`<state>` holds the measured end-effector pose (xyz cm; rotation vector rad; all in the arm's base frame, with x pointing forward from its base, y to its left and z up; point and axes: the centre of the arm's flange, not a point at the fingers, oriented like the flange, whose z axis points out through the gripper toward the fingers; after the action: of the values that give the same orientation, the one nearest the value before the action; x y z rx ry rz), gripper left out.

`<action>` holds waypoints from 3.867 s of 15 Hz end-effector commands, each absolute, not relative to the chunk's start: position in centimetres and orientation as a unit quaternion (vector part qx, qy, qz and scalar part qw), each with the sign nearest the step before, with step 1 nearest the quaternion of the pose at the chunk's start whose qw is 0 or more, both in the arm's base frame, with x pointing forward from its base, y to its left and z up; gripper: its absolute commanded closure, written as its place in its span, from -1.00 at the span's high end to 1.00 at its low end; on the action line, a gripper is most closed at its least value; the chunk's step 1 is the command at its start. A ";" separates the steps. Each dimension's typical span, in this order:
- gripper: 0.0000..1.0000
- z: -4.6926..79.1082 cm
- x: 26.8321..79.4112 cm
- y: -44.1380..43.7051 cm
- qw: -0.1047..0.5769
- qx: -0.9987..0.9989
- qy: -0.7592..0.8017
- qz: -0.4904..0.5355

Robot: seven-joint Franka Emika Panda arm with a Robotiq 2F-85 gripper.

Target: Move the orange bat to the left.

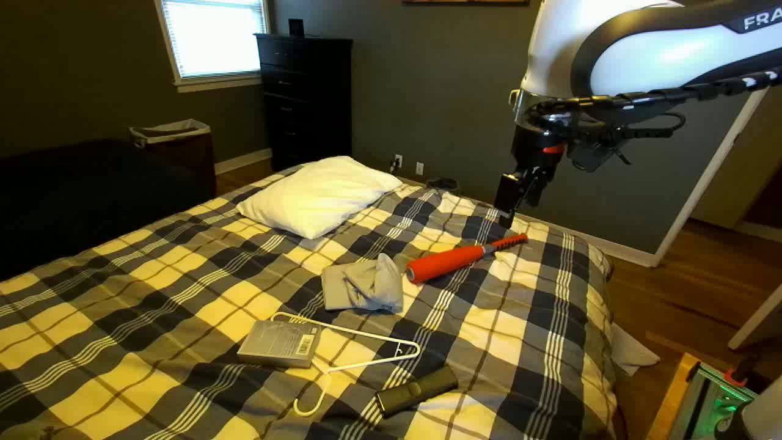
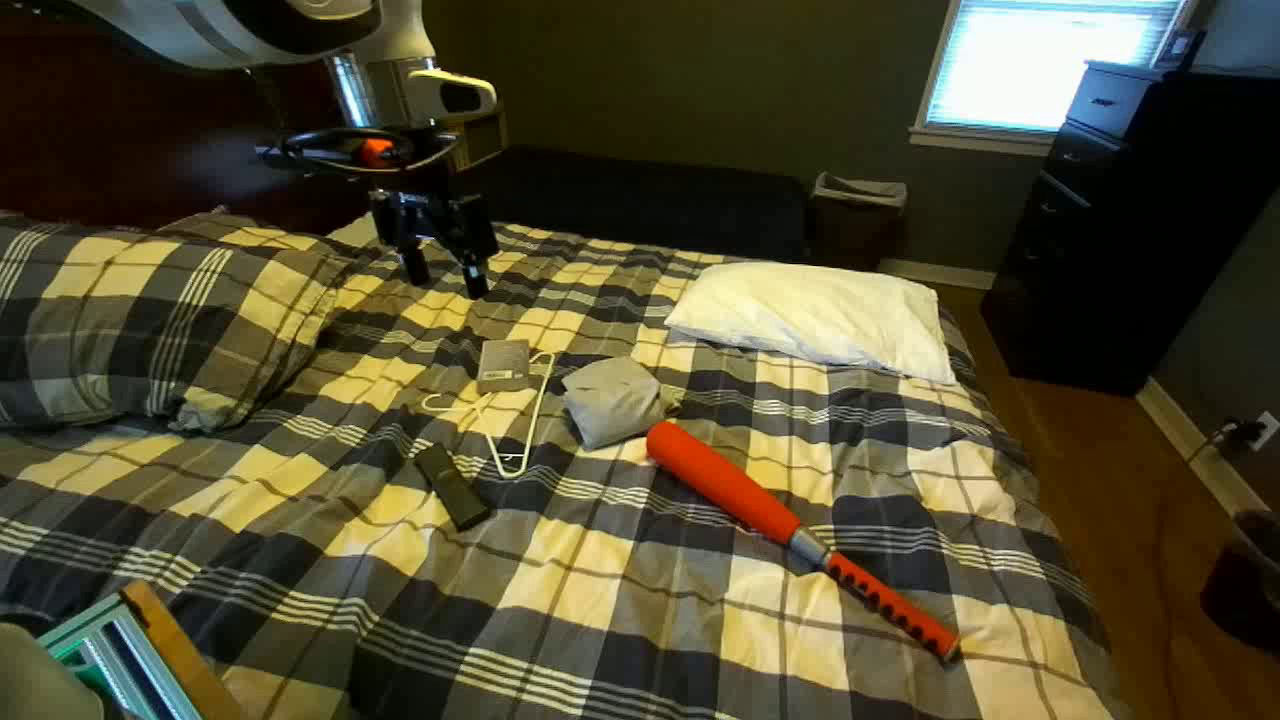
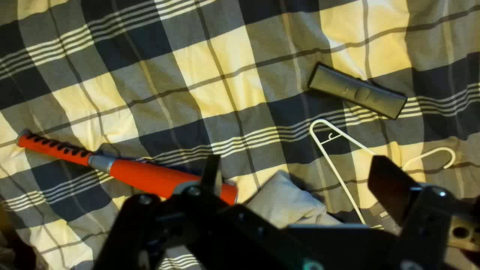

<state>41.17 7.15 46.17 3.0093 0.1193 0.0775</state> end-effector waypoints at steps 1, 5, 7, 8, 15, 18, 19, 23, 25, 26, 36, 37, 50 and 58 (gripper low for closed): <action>1.00 46.2 41.2 7.1 0.064 0.997 0.040 0.026; 1.00 46.2 41.2 7.1 0.064 0.997 0.040 0.026; 1.00 46.2 41.2 7.1 0.064 0.997 0.040 0.026; 1.00 46.2 41.2 7.1 0.064 0.997 0.040 0.026; 1.00 46.2 41.2 7.1 0.064 0.997 0.040 0.026; 1.00 45.6 42.0 3.7 -0.002 0.997 -0.047 0.054; 1.00 45.3 42.1 2.5 -0.016 0.996 -0.068 0.058; 1.00 44.6 43.5 -6.7 -0.071 0.981 -0.168 0.061; 1.00 44.5 44.4 -11.9 -0.094 0.968 -0.224 0.059; 1.00 44.6 44.7 -14.2 -0.122 0.963 -0.237 0.047; 1.00 43.8 48.5 -17.4 -0.176 0.926 -0.332 0.031; 1.00 43.1 49.2 -18.6 -0.192 0.918 -0.346 0.028; 1.00 37.0 55.8 -31.8 -0.281 0.809 -0.515 -0.046; 1.00 32.3 62.9 -37.8 -0.300 0.731 -0.592 -0.160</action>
<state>57.88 -33.26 35.26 3.0143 -2.1682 -0.4272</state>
